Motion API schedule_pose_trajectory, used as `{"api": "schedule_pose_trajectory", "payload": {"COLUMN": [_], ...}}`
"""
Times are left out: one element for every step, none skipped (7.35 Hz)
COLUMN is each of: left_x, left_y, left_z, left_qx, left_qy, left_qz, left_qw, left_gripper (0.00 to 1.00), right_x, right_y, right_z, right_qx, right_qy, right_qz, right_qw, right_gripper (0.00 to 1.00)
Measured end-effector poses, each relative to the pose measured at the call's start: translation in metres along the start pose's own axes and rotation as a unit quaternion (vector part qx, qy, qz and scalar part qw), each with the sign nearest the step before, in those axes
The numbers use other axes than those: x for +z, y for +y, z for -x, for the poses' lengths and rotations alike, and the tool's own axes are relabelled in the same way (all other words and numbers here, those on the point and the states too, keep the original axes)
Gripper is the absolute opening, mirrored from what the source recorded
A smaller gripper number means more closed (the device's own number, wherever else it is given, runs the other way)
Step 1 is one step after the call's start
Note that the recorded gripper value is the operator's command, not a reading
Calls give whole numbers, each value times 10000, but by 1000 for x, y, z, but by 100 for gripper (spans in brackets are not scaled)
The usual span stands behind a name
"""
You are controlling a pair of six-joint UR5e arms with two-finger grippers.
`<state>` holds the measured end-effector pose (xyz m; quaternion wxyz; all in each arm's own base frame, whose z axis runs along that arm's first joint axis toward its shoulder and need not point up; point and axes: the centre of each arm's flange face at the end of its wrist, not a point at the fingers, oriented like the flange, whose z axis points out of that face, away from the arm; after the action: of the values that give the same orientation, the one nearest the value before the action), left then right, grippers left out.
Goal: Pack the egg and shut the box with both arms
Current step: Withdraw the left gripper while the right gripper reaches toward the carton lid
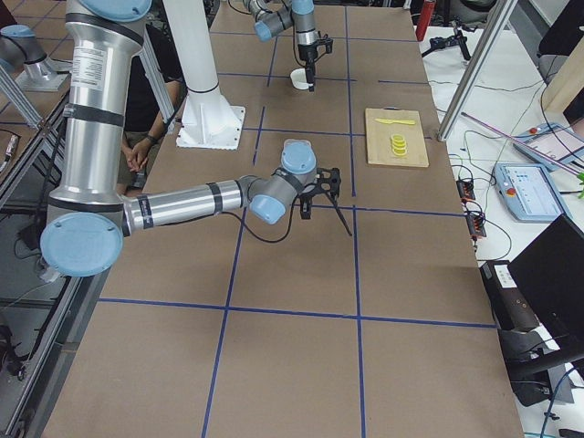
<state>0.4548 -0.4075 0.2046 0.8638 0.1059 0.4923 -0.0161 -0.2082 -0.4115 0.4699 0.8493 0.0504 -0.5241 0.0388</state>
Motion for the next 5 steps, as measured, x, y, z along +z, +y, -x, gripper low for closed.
{"api": "schedule_pose_trajectory", "payload": {"left_x": [-2, -2, -3, -4, -10], "left_y": [-3, -6, -9, -13, -23], "left_z": [17, 31, 41, 48, 63], "left_qx": [49, 110, 165, 210, 347], "left_qy": [-96, -182, -247, -293, -375], "left_qz": [-29, -51, -74, -109, -181], "left_qw": [9999, 9998, 9995, 9993, 9985], "left_gripper": [71, 71, 71, 71, 71], "right_x": [34, 69, 104, 127, 130], "right_y": [11, 29, 51, 67, 76], "right_z": [55, 113, 175, 244, 317], "right_qx": [195, 374, 510, 633, 777], "right_qy": [-115, -240, -307, -272, -190], "right_qz": [-102, -229, -363, -480, -545], "right_qw": [9997, 9987, 9976, 9965, 9953], "right_gripper": [100, 100, 100, 100, 100]}}
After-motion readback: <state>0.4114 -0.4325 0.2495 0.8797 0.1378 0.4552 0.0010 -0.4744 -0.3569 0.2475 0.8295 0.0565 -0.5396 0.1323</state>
